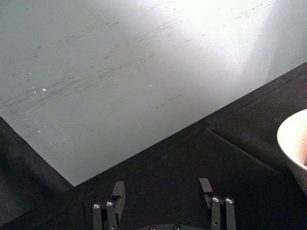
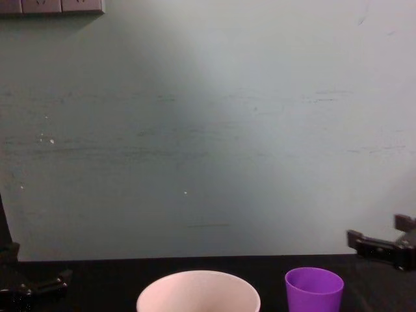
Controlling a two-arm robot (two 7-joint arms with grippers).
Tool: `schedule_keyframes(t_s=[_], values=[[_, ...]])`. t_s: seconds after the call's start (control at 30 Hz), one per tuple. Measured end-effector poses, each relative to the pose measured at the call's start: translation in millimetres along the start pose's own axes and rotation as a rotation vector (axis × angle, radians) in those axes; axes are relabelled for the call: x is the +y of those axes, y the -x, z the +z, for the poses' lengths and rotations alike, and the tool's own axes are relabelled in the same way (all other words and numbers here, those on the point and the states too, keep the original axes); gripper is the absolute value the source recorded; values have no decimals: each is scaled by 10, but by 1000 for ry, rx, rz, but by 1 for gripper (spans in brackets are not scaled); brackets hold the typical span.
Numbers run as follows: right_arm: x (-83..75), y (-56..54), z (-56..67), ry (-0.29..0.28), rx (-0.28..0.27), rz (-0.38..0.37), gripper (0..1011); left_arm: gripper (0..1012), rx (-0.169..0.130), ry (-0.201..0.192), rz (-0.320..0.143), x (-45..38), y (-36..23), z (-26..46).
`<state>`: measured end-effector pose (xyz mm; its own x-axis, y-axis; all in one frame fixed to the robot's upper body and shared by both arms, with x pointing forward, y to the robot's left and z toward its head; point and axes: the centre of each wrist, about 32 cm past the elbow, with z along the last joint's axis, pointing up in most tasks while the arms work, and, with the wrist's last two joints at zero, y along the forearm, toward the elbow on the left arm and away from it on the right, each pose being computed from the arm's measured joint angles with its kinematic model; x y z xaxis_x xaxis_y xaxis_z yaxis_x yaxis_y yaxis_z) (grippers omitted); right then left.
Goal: Pick up the cup and pour the mung beans from the cup into the bowl.
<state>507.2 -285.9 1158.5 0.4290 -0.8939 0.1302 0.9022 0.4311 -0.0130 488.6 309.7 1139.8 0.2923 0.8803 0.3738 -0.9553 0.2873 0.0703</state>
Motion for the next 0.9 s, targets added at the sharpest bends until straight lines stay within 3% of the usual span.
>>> schedule_keyframes(t_s=[0.27, 0.47, 0.9], values=[[-74, 1, -122, 93, 10, -106, 1002, 1000, 0, 0, 0, 0, 0, 0], [-71, -3, -225, 135, 29, -108, 1002, 1000, 0, 0, 0, 0, 0, 0], [-61, 3, -233, 144, 28, -102, 1002, 1000, 0, 0, 0, 0, 0, 0]])
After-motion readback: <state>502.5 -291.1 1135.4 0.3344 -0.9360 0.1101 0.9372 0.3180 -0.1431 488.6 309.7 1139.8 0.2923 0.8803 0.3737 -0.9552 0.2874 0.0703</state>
